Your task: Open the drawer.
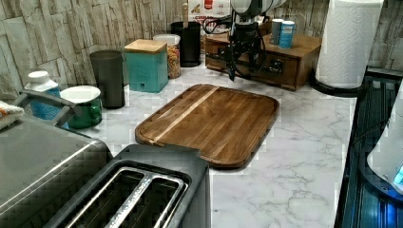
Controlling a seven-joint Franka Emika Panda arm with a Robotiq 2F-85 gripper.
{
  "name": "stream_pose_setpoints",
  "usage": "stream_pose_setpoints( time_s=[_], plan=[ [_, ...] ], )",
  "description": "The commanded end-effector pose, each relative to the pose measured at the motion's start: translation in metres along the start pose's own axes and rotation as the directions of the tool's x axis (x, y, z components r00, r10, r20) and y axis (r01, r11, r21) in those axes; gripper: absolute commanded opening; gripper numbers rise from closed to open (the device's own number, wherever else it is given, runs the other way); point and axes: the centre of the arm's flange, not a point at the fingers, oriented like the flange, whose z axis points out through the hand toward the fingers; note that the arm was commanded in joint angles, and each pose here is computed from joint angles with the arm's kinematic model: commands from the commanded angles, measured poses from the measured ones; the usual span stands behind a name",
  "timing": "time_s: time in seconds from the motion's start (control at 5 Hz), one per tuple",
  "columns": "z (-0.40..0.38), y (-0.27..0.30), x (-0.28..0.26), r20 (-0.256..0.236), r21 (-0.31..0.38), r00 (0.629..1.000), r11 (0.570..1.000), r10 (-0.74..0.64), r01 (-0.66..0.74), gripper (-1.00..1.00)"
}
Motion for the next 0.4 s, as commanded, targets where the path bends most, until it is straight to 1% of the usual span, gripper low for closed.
stream_pose_setpoints(
  time_s=[0.2, 0.4],
  plan=[
    [-0.079, -0.316, -0.054, -0.062, 0.159, 0.94, 0.926, -0.336, 0.342, 1.0],
    [-0.079, -0.341, -0.061, -0.068, 0.182, 0.933, 0.915, -0.352, 0.359, 1.0]
  ],
)
